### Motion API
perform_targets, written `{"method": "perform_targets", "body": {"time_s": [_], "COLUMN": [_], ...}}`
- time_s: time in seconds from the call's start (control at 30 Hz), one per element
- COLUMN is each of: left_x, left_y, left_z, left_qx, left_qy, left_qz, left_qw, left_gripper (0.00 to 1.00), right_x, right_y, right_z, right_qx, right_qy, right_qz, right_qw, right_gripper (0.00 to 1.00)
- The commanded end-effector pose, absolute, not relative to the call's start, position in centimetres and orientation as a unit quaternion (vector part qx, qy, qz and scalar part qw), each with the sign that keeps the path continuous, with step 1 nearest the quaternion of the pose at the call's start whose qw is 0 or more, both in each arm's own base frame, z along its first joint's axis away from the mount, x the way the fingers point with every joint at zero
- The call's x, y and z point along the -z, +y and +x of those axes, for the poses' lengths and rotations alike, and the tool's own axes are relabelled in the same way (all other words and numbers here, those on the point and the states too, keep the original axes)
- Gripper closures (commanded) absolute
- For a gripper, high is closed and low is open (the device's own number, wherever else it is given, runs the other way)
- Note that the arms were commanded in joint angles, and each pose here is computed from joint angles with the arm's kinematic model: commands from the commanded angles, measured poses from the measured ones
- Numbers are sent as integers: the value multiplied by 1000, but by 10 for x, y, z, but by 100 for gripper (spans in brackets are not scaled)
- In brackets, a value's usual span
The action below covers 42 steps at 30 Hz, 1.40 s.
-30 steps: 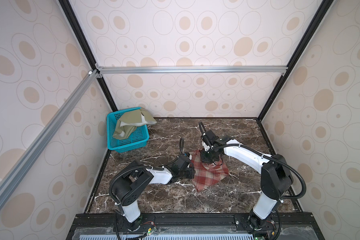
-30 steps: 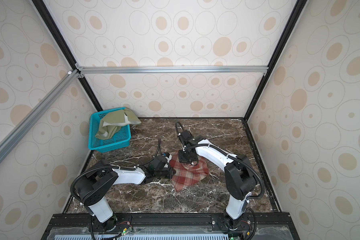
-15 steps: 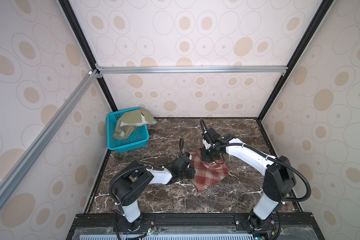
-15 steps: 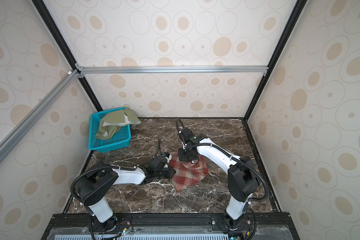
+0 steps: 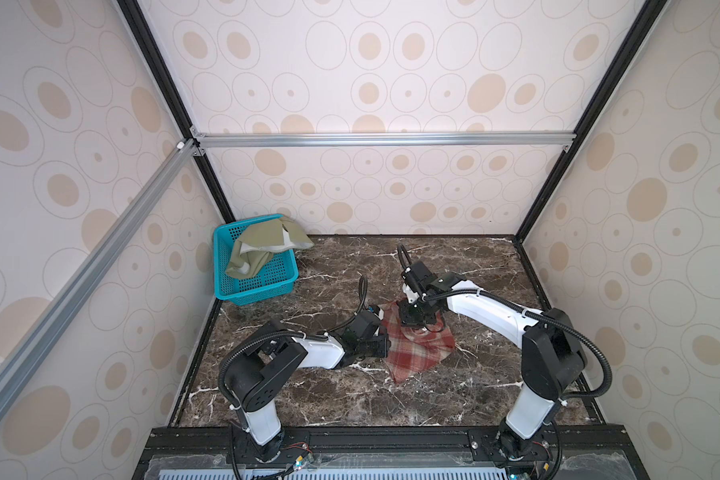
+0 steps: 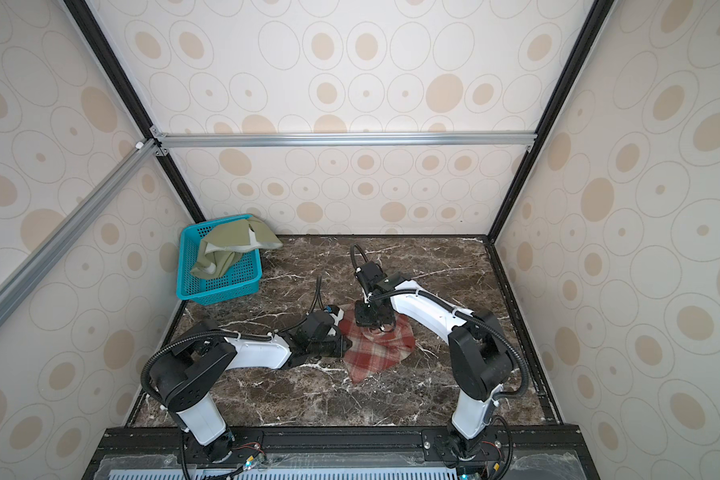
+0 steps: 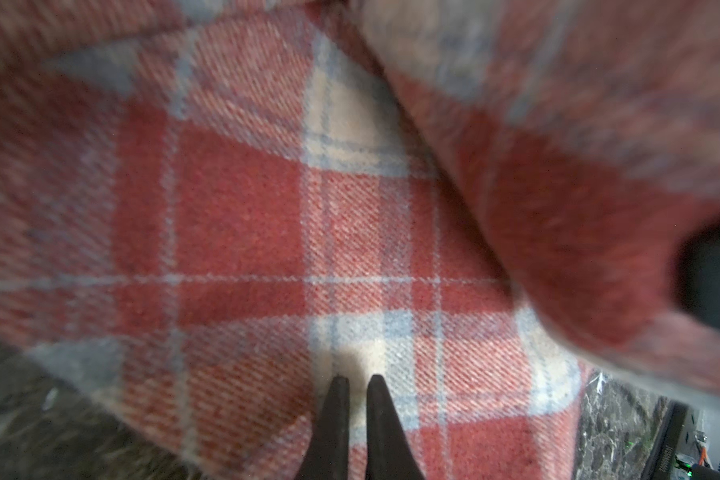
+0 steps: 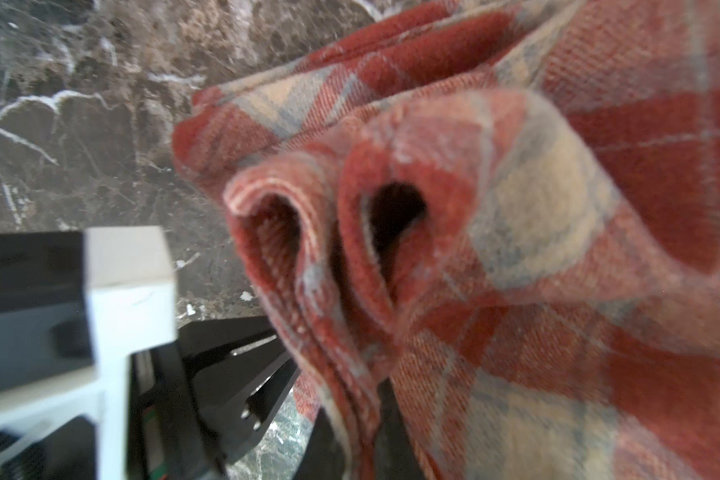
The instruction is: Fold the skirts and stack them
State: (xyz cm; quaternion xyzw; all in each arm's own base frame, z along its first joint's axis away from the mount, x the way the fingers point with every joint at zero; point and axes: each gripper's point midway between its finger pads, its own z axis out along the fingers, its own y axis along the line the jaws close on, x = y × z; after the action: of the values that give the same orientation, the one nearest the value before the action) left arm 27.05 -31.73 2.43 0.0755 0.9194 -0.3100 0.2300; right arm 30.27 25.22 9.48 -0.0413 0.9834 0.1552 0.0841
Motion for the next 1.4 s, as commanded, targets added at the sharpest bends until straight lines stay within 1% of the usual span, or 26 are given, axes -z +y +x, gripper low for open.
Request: {"method": "perform_targets", "body": {"time_s": [0.0, 0.2, 0.43, 0.57, 0.6, 0.7, 0.83, 0.93, 1.13, 1.37], "left_x": [-5, -9, -19, -16, -19, -20, -23, -29, -34, -44], "left_y": [-304, -305, -303, -302, -305, -304, -302, -297, -280, -276], "left_z": [256, 255, 256, 254, 256, 255, 257, 261, 266, 275], "left_qx": [282, 295, 298, 297, 305, 309, 305, 297, 262, 261], "left_qy": [936, 932, 928, 930, 925, 924, 924, 924, 931, 926], "left_qz": [67, 61, 60, 61, 62, 58, 53, 43, 16, 0], "left_qw": [198, 200, 214, 210, 218, 218, 226, 237, 254, 274], "left_gripper": [89, 89, 89, 89, 89, 89, 89, 90, 91, 91], "right_x": [-81, -63, -56, -55, -55, -55, -59, -70, -95, -132], "right_y": [259, 259, 266, 269, 270, 274, 284, 295, 310, 316], "right_z": [301, 302, 301, 302, 302, 302, 301, 301, 300, 296], "right_qx": [-159, -153, -169, -176, -178, -189, -218, -247, -296, -340], "right_qy": [984, 986, 984, 982, 982, 980, 974, 967, 953, 936], "right_qz": [-33, -22, -9, -3, -2, 1, 5, -3, -9, -17], "right_qw": [74, 68, 63, 64, 63, 62, 58, 59, 65, 86], "right_gripper": [100, 100, 100, 100, 98, 89, 73, 67, 60, 56]}}
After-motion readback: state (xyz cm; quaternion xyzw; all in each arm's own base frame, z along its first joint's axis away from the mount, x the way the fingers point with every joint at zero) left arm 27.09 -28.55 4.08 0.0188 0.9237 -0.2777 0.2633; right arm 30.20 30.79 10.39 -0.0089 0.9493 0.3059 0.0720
